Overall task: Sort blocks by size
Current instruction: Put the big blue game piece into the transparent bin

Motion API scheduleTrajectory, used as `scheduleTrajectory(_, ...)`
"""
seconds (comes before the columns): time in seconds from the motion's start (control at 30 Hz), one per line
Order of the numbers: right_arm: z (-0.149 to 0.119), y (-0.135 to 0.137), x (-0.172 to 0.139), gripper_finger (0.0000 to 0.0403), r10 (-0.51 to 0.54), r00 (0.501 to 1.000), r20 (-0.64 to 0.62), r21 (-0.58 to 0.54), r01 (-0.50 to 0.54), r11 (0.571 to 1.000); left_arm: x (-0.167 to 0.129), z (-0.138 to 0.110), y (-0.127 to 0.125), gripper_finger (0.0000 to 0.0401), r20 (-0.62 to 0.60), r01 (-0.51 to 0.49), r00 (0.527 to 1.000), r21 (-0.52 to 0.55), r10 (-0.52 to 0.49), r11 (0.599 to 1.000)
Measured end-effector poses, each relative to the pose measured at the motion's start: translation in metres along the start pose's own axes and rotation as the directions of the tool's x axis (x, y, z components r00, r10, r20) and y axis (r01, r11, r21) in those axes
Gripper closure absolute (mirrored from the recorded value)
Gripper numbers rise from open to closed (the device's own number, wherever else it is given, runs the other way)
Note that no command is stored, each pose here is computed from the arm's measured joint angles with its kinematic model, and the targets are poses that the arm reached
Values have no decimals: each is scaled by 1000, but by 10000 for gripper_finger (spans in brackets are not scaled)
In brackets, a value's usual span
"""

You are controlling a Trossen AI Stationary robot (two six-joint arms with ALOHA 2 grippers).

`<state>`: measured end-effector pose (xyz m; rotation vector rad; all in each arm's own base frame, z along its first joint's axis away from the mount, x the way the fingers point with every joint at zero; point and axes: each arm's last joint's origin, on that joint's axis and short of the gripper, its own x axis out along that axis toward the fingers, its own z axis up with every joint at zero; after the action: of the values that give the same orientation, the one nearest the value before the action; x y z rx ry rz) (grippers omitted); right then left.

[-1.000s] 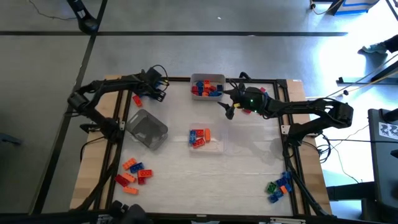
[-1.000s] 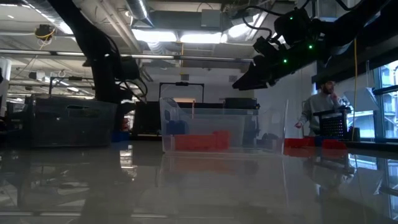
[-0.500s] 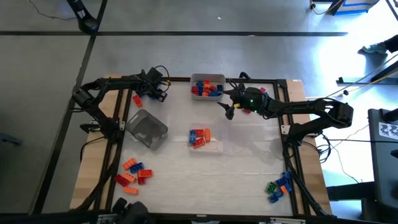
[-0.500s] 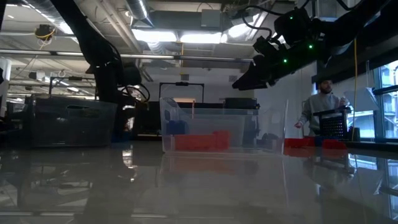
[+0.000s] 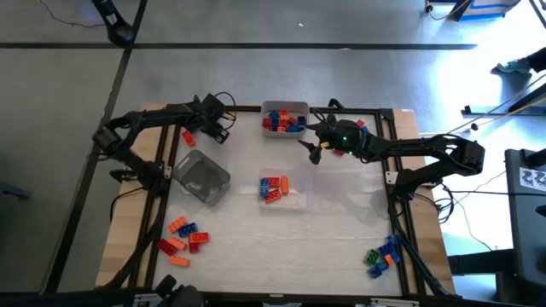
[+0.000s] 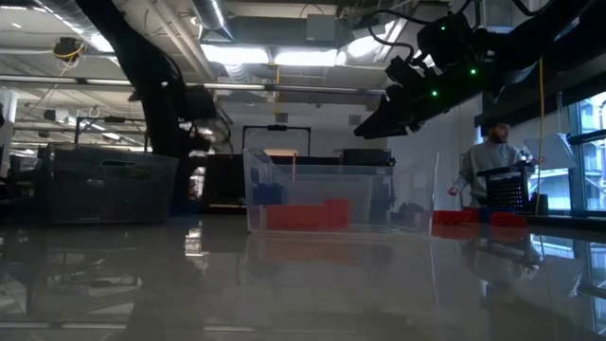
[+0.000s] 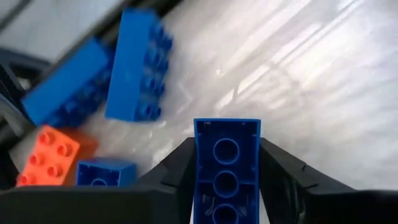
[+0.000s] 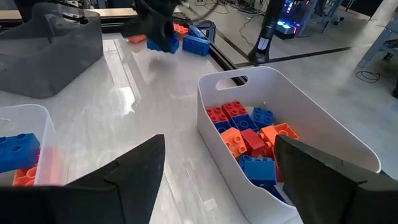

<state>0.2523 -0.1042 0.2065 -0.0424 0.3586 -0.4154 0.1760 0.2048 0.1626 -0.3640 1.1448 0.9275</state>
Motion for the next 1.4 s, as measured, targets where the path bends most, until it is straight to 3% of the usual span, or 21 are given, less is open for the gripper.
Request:
scheduleTrajectory(0.17, 0, 0, 0, 103, 0, 1000, 0, 25, 0, 1000, -40, 4, -15, 275, 148, 76, 986, 37, -81, 996)
scheduleTrajectory(0.37, -2, 0, 0, 103, -5, 1000, -19, 27, 5, 1000, -88, 4, -43, 272, 340, 238, 901, 134, -271, 962)
scheduleTrajectory(0.47, -2, -1, 0, 103, -28, 999, -23, 28, 29, 999, -103, 3, -59, 270, 388, 336, 836, 195, -387, 921)
scheduleTrajectory(0.67, -2, -1, 0, 103, -43, 999, -25, 28, 44, 999, -121, 0, -99, 268, 403, 503, 681, 350, -612, 790)
scheduleTrajectory(0.9, -2, -1, 0, 103, -43, 999, -25, 28, 44, 999, -134, -7, -141, 267, 407, 540, 559, 483, -723, 689)
scheduleTrajectory(1.07, -2, -1, 0, 103, -43, 999, -24, 28, 44, 999, -132, -11, -168, 267, 393, 550, 499, 545, -772, 633)
scheduleTrajectory(1.27, -2, -1, 0, 103, -43, 999, -24, 28, 44, 999, -121, -17, -194, 267, 367, 541, 471, 598, -802, 591)
scheduleTrajectory(1.4, -2, -1, 0, 103, -43, 999, -25, 28, 44, 999, -111, -18, -203, 267, 351, 528, 478, 618, -805, 583)
